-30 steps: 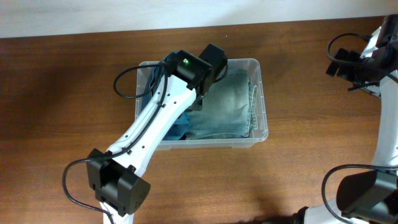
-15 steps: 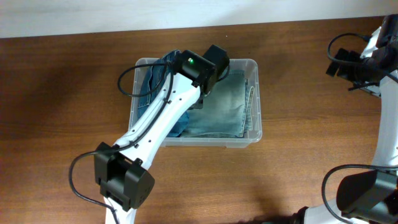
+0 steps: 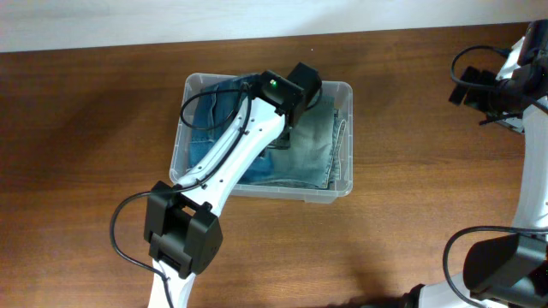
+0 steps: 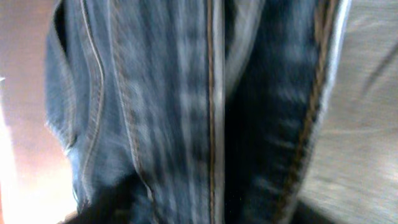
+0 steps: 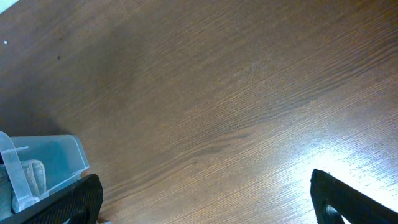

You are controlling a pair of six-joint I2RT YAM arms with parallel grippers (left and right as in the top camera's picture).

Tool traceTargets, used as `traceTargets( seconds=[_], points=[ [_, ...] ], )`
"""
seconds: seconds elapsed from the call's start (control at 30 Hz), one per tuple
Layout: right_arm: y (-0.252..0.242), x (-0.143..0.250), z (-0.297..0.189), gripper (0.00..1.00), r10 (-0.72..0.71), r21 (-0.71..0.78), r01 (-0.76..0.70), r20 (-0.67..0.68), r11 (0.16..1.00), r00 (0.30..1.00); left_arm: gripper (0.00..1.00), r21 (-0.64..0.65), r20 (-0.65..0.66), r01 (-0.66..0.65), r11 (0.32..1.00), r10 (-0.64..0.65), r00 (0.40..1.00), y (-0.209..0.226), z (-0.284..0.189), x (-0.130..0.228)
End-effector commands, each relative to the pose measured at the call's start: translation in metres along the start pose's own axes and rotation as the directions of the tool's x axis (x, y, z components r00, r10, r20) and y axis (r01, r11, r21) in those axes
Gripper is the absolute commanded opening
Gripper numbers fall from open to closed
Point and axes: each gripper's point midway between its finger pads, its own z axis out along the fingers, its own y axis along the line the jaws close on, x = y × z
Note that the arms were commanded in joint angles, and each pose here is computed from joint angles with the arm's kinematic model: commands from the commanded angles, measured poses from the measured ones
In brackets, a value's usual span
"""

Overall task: Pack container
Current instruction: 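Lower the dark-blue jeans into the box's left half and release, then press and tuck the dark-blue jeans flat with the left gripper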

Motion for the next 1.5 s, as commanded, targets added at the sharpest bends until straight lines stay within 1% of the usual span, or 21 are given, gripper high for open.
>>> traceTargets(
  seconds=[0.0, 0.03, 0.1, 0.13, 0.23, 0.4, 0.43, 0.47, 0.5, 0.53, 0.67, 0.77, 0.9, 1.03, 1.2, 1.37, 1.47],
  points=[
    [-0.002, -0.002, -0.004, 0.98, -0.005, 0.008, 0.005, 0.013, 1.000, 1.000, 0.96, 0.152, -0.019, -0.112, 0.982, 0.116, 0.993, -0.026, -0.001, -0.002],
    [-0.002, -0.002, -0.004, 0.99, -0.005, 0.008, 0.005, 0.013, 1.000, 1.000, 0.99, 0.193, -0.017, -0.139, 0.971, 0.145, 0.989, -0.033, -0.003, -0.001],
    [-0.002, -0.002, -0.004, 0.99, -0.005, 0.008, 0.005, 0.013, 1.000, 1.000, 0.99, 0.262, -0.006, -0.191, 0.946, 0.200, 0.980, -0.044, -0.008, -0.001],
    [-0.002, -0.002, -0.004, 0.99, -0.004, 0.008, 0.004, 0.013, 1.000, 1.000, 0.99, 0.279, 0.000, -0.197, 0.940, 0.205, 0.979, -0.046, -0.011, -0.002],
    [-0.002, -0.002, -0.004, 0.98, -0.004, 0.008, 0.004, 0.013, 1.000, 1.000, 0.99, 0.301, 0.029, -0.197, 0.933, 0.198, 0.980, -0.043, -0.023, -0.012],
    [-0.002, -0.002, -0.004, 0.99, -0.004, 0.008, 0.004, 0.012, 1.000, 1.000, 0.99, 0.326, 0.096, -0.164, 0.931, 0.140, 0.985, -0.029, -0.054, -0.035],
    [-0.002, -0.002, -0.004, 0.99, -0.004, 0.008, 0.004, 0.013, 1.000, 1.000, 0.98, 0.331, 0.111, -0.159, 0.930, 0.129, 0.985, -0.026, -0.060, -0.039],
    [-0.002, -0.002, -0.004, 0.99, -0.004, 0.008, 0.004, 0.013, 1.000, 1.000, 0.79, 0.334, 0.122, -0.153, 0.930, 0.119, 0.985, -0.023, -0.064, -0.042],
    [-0.002, -0.002, -0.004, 0.99, -0.004, 0.008, 0.004, 0.013, 1.000, 1.000, 0.37, 0.337, 0.135, -0.147, 0.930, 0.107, 0.985, -0.020, -0.068, -0.047],
    [-0.002, -0.002, -0.004, 0.98, -0.004, 0.008, 0.004, 0.013, 1.000, 1.000, 0.00, 0.341, 0.144, -0.141, 0.930, 0.096, 0.985, -0.018, -0.070, -0.050],
    [-0.002, -0.002, -0.004, 0.99, -0.005, 0.008, 0.005, 0.013, 1.000, 1.000, 0.00, 0.349, 0.168, -0.100, 0.932, 0.043, 0.985, -0.007, -0.070, -0.066],
    [-0.002, -0.002, -0.004, 0.99, -0.004, 0.008, 0.004, 0.013, 1.000, 1.000, 0.00, 0.351, 0.160, -0.046, 0.935, -0.012, 0.987, 0.002, -0.062, -0.075],
    [-0.002, -0.002, -0.004, 0.98, -0.004, 0.008, 0.004, 0.012, 1.000, 1.000, 0.00, 0.347, 0.160, -0.021, 0.938, -0.037, 0.986, 0.007, -0.051, -0.085],
    [-0.002, -0.002, -0.004, 0.99, -0.004, 0.008, 0.004, 0.013, 1.000, 1.000, 0.00, 0.343, 0.153, -0.019, 0.939, -0.036, 0.988, 0.001, -0.037, -0.089],
    [-0.002, -0.002, -0.004, 0.99, -0.005, 0.008, 0.005, 0.013, 1.000, 1.000, 0.00, 0.329, 0.117, -0.022, 0.944, -0.017, 0.993, -0.012, -0.008, -0.090],
    [-0.002, -0.002, -0.004, 0.99, -0.004, 0.008, 0.004, 0.013, 1.000, 1.000, 0.00, 0.306, 0.034, -0.031, 0.952, 0.021, 0.999, -0.028, 0.036, -0.079],
    [-0.002, -0.002, -0.004, 0.98, -0.004, 0.008, 0.004, 0.013, 1.000, 1.000, 0.00, 0.339, -0.045, -0.037, 0.940, 0.056, 0.997, -0.050, 0.069, -0.066]
  ],
)
